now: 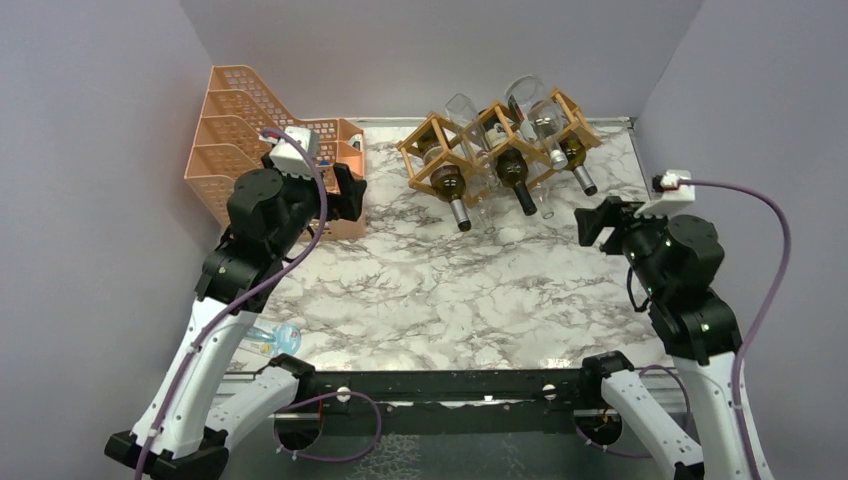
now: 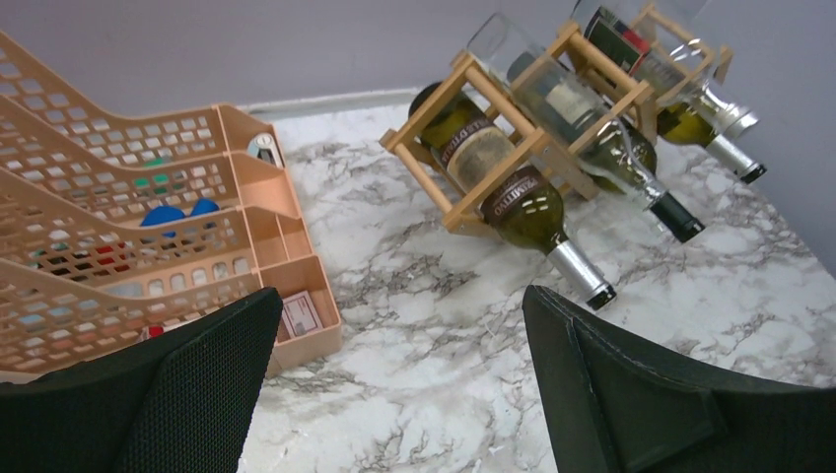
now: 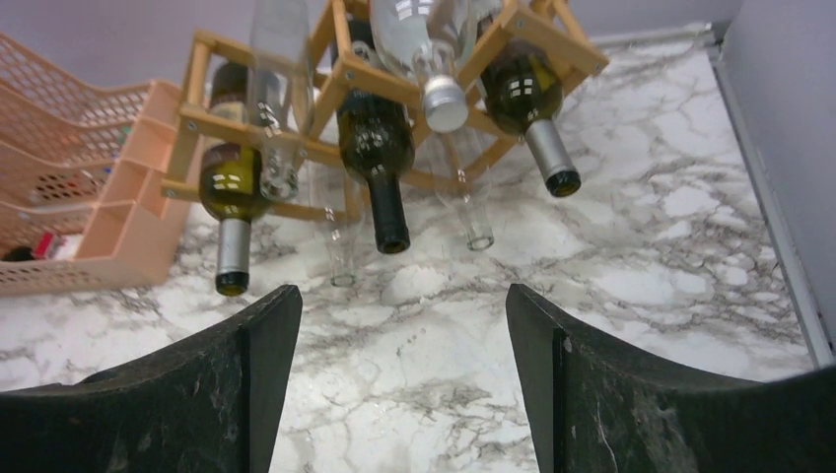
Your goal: Put the wine bottle on the wine rack
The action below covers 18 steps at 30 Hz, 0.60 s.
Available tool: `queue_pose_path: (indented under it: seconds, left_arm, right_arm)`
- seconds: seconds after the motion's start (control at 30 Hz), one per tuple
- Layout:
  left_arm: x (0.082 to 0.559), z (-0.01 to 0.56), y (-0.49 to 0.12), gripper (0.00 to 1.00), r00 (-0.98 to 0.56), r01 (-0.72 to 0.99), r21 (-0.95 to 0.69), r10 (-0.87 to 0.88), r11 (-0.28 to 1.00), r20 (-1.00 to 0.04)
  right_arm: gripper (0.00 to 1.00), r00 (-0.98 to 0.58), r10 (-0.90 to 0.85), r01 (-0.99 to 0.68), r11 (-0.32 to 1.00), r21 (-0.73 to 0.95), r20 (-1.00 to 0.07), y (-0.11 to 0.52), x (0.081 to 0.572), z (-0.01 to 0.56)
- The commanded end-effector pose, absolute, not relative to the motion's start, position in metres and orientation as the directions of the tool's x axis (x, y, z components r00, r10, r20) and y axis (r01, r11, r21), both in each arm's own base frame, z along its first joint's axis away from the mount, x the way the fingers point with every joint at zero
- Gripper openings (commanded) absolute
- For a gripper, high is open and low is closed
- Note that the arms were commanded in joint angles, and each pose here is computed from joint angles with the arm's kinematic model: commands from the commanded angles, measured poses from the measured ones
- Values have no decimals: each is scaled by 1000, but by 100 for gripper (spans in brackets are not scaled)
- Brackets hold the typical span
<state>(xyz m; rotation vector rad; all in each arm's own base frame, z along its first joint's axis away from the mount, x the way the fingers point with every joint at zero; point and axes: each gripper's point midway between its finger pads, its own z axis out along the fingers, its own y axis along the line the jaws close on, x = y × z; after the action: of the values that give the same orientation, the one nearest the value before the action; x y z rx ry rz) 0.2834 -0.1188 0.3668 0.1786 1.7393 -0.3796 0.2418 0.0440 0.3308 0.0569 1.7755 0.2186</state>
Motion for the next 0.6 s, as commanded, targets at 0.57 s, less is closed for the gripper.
queue_pose_path:
  seconds: [0.57]
  left_arm:
    - [242, 464, -80, 99, 68, 270, -93, -115, 958, -991]
  right_arm:
    - [80, 12, 225, -171, 960, 220, -974, 41, 186, 432]
